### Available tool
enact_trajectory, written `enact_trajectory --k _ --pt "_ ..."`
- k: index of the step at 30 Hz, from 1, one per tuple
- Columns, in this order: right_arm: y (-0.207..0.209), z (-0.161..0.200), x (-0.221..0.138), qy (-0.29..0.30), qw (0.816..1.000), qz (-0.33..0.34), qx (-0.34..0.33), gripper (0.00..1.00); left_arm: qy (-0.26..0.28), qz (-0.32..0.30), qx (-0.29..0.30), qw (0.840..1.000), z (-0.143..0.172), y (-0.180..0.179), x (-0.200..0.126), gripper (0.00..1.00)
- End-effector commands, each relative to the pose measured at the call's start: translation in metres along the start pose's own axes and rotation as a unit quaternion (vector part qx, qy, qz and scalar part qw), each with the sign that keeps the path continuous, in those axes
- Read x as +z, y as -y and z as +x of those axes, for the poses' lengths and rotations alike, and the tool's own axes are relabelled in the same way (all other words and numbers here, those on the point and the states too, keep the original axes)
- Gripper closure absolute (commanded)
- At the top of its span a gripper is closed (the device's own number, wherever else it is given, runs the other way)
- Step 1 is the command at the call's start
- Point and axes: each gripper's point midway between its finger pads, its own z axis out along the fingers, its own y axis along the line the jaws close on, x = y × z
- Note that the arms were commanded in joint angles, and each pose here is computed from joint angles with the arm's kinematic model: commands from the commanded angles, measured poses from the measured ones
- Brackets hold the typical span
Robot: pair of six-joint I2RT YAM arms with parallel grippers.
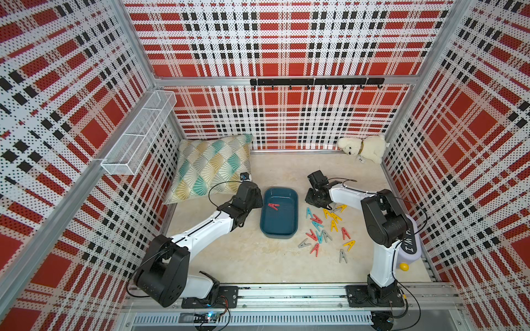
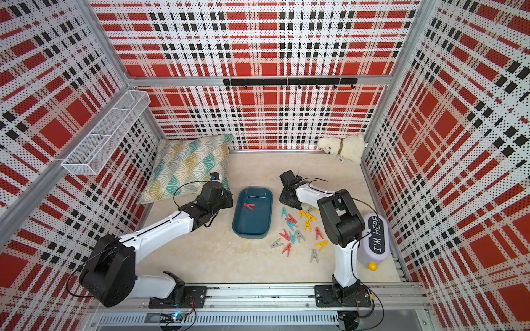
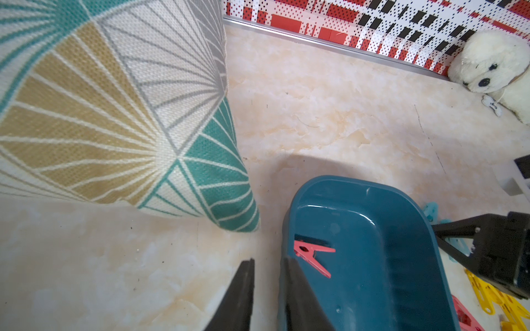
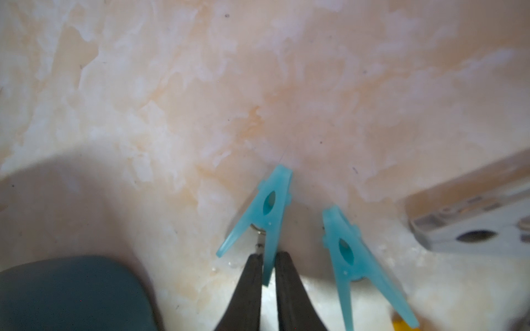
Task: Put the clothespins into the storage box
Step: Pick up the clothespin from the center of the board.
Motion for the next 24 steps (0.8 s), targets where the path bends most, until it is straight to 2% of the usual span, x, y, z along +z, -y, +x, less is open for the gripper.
enact_trajectory --k 1,6,13,19,24 --pt "0.018 0.007 0.011 -0.014 0.999 0.038 -0.021 0.88 0.018 0.005 -0.005 1.000 -0.012 0.002 -0.005 0.75" --pt "0.019 0.002 0.004 -0.003 0.998 0.043 -0.041 0.93 0.020 0.002 -0.006 1.000 -0.013 0.001 -0.005 0.75" --pt "0.010 -0.020 -0.036 0.035 0.995 0.041 -0.087 0.96 0.014 -0.006 -0.005 1.000 -0.010 -0.003 -0.001 0.75" --pt "-0.021 -0.028 -0.088 0.079 0.984 0.027 -0.157 0.96 0.012 -0.015 -0.008 1.000 -0.010 -0.010 0.003 0.75" --pt "-0.057 -0.012 -0.122 0.096 0.970 -0.016 -0.222 0.96 0.011 -0.018 -0.012 1.000 -0.013 -0.013 0.006 0.75"
